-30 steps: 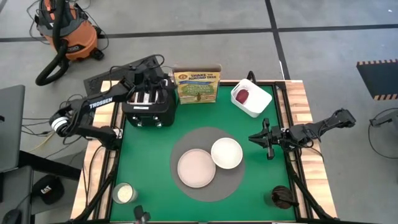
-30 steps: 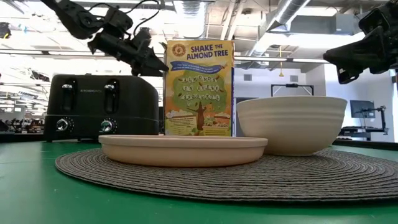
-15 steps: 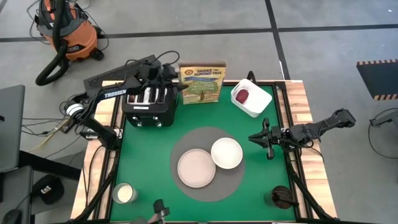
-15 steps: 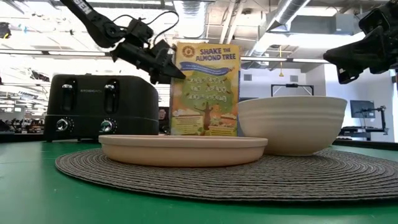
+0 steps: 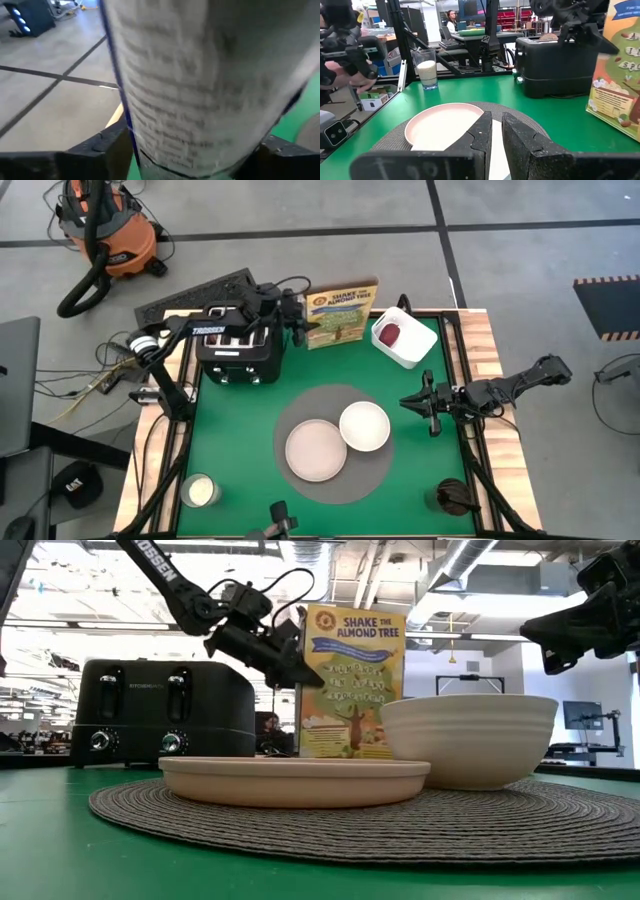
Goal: Arrange a breakfast setting
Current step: Pour the cereal into the white bowl
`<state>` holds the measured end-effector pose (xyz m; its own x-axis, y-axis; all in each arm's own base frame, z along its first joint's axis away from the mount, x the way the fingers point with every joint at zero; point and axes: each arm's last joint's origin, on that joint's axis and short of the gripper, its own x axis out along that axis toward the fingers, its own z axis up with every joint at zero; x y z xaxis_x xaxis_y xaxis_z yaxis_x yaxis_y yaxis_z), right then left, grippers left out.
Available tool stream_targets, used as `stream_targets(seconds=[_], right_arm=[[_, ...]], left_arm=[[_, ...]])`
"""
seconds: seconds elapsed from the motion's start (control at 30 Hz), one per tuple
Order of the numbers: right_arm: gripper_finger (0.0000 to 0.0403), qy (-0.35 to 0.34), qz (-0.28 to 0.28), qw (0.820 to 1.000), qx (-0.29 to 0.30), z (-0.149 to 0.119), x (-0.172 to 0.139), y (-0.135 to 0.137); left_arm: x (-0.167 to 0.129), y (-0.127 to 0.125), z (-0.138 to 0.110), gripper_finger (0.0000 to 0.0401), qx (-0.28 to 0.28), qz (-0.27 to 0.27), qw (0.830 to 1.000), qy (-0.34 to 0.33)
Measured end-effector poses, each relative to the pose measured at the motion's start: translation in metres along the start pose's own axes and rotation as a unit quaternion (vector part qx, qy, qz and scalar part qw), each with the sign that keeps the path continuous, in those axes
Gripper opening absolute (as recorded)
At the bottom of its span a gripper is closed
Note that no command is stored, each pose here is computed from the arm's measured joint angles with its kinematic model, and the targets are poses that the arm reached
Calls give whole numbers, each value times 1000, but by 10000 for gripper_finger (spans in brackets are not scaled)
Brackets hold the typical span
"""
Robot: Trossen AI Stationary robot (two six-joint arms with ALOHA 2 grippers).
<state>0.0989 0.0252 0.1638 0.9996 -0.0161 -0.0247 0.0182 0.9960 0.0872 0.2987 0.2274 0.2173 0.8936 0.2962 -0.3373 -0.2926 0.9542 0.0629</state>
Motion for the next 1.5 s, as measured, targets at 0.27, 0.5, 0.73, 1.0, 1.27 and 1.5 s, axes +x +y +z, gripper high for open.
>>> stream_targets(seconds=[0.27, 0.5, 0.73, 1.0, 1.27, 1.5], right_arm=[[72, 0, 0, 1000, 17, 0, 0, 0], [72, 0, 0, 1000, 14, 0, 0, 0], [72, 0, 0, 1000, 19, 0, 0, 0], [75, -28, -9, 999, 23, 6, 0, 0], [184, -44, -100, 994, 13, 9, 0, -6], [282, -31, -196, 980, -5, 7, 5, -19]], left_arm=[[13, -10, -7, 183, 23, 15, 1000, 6], [15, -17, -5, 90, 52, 15, 999, 8], [14, -24, -2, 5, 55, 5, 998, 7], [-13, -47, 25, 0, 58, -19, 998, 13], [-56, -75, 57, 0, 73, -30, 997, 11], [-78, -90, 72, 0, 78, -49, 996, -11]])
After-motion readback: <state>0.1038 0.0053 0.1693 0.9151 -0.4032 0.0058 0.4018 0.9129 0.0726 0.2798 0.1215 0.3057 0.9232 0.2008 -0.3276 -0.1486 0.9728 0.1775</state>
